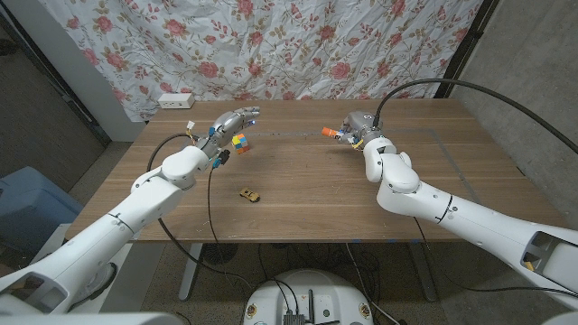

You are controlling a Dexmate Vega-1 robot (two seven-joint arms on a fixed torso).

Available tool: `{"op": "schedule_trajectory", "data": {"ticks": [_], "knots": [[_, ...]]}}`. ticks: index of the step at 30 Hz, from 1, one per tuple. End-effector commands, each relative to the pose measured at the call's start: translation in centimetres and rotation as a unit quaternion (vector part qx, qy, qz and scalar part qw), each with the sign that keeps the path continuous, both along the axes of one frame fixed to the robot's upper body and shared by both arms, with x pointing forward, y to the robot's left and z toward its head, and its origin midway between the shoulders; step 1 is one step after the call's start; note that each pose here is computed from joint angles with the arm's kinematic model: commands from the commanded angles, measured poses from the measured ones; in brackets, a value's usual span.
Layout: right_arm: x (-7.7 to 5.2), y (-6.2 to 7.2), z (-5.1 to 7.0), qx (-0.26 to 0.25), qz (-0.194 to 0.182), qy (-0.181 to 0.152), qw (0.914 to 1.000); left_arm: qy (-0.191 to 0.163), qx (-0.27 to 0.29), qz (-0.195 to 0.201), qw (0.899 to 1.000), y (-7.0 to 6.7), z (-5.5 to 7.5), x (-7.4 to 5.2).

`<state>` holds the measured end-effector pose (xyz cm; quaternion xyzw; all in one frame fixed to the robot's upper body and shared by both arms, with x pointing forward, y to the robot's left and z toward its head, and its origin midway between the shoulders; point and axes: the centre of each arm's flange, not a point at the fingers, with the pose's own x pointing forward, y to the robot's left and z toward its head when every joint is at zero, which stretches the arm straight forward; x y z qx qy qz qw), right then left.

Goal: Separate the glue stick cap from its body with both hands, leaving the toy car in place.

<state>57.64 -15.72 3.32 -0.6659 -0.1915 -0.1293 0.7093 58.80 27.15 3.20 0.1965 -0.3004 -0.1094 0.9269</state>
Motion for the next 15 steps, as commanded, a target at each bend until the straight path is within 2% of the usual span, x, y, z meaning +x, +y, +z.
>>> {"op": "schedule_trajectory", "data": {"ticks": [1,15], "knots": [[-0.8,0.5,0.4,-0.007,0.027,-0.015,0.9995,-0.002,0.042,-0.019,0.999,-0.4,1.4,0.1],[-1.4,1.0,0.9,-0.023,0.047,-0.028,0.9982,0.004,0.067,-0.059,0.996,-1.2,2.6,0.4]]}}
